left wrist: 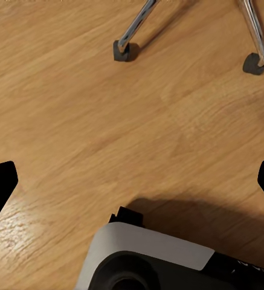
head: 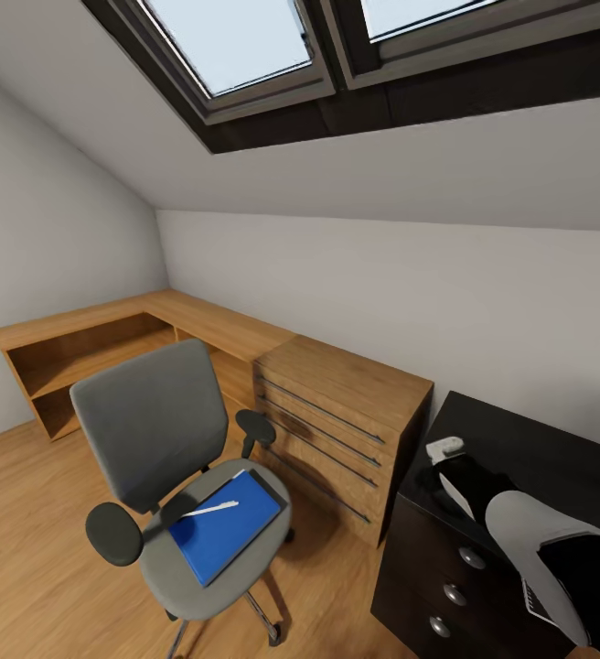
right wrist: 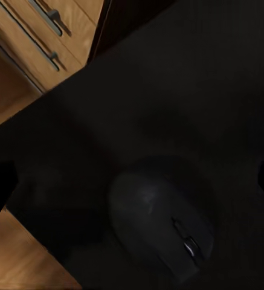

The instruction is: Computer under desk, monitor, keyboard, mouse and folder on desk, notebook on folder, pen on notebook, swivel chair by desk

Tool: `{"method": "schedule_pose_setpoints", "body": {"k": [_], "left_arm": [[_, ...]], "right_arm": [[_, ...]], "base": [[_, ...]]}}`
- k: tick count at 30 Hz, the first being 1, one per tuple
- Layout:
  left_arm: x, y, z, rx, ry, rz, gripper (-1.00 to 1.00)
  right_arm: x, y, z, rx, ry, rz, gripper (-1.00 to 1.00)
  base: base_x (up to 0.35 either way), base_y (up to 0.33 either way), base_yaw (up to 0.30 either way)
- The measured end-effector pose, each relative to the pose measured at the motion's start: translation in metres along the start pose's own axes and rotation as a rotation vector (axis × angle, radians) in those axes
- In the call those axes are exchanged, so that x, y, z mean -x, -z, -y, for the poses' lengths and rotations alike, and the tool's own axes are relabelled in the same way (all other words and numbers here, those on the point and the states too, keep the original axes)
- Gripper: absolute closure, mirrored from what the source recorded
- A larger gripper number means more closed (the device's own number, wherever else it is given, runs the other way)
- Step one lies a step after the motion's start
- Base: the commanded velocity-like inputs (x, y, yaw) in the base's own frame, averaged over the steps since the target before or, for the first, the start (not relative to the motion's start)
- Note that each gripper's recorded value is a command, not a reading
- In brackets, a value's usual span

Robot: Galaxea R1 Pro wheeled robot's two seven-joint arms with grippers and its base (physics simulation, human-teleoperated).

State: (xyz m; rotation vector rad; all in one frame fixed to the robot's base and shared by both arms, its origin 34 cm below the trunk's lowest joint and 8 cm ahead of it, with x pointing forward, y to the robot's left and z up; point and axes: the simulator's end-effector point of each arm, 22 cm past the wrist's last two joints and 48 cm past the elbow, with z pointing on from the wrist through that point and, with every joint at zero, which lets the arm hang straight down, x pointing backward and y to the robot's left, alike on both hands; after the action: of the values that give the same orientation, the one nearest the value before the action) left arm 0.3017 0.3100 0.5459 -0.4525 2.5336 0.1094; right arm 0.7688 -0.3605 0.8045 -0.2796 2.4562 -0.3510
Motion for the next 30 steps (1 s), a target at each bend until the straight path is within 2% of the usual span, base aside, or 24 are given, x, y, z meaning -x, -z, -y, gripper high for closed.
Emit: {"method": "schedule_pose_setpoints", "body": {"k": [4,7,13,19,25,30], "left_arm": [[0.000,0.000,0.000,0.000,0.000,0.000,-1.00],[0.000,0.000,0.000,0.001,0.000,-0.001,-1.00],[0.000,0.000,0.000,0.001,0.000,-0.001,-1.00],[0.000,0.000,0.000,0.001,0.000,-0.001,-1.00],[-0.001,0.000,0.000,0.001,0.000,-0.002,-1.00],[-0.001,0.000,-0.001,0.001,0.000,-0.002,-1.00]], "right_arm": [[-0.002,0.000,-0.007,0.035,0.050,-0.003,-1.00],[-0.006,0.000,-0.017,0.087,0.137,-0.012,-1.00],[-0.014,0.001,-0.031,0.158,0.253,-0.015,-1.00],[-0.025,0.000,-0.043,0.225,0.305,-0.002,-1.00],[-0.031,0.000,-0.032,0.247,0.322,0.012,-1.00],[-0.036,0.001,-0.030,0.272,0.367,0.010,-1.00]], "base": [[0.000,0.000,0.000],[0.000,0.000,0.000],[0.000,0.000,0.000],[0.000,0.000,0.000],[0.000,0.000,0.000],[0.000,0.000,0.000]]}}
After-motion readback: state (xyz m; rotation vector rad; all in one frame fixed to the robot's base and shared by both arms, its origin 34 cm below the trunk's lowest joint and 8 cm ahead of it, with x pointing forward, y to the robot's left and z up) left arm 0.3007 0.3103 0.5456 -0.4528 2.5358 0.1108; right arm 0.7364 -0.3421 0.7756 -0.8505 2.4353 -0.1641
